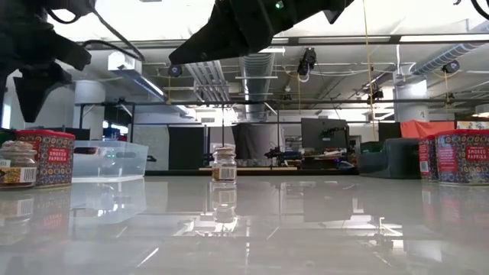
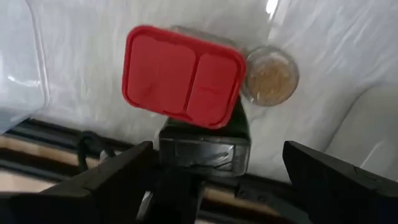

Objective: Sort spices by type
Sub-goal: Put the black seasoning can into the black bin

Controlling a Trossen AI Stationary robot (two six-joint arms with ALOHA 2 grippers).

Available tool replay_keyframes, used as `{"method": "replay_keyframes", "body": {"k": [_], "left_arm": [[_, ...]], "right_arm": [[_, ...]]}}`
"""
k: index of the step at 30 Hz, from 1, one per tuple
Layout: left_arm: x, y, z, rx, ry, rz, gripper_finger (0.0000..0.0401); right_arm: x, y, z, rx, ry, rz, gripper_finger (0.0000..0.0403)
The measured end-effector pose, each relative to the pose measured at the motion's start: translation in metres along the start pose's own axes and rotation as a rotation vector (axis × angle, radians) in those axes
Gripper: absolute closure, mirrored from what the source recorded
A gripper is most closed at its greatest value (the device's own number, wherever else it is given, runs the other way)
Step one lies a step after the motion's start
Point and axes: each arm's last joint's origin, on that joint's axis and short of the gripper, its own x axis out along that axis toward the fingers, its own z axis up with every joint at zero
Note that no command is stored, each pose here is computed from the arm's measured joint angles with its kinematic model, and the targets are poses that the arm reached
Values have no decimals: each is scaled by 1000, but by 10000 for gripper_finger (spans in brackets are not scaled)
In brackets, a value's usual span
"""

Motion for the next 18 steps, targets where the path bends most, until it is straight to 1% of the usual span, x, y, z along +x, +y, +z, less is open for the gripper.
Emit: {"method": "replay_keyframes", "body": {"k": [6, 10, 13, 18], "left_arm": [[4, -2, 11, 39, 97, 11, 57], [9, -3, 15, 28, 135, 11, 57], [11, 1, 19, -4, 145, 10, 58], [11, 11, 22, -23, 153, -11, 58]], "right_arm": [[0, 0, 0, 2, 1, 10, 35], [0, 1, -2, 10, 14, 19, 35], [0, 3, -3, 25, 11, 63, 35], [0, 7, -7, 53, 13, 127, 35]]}}
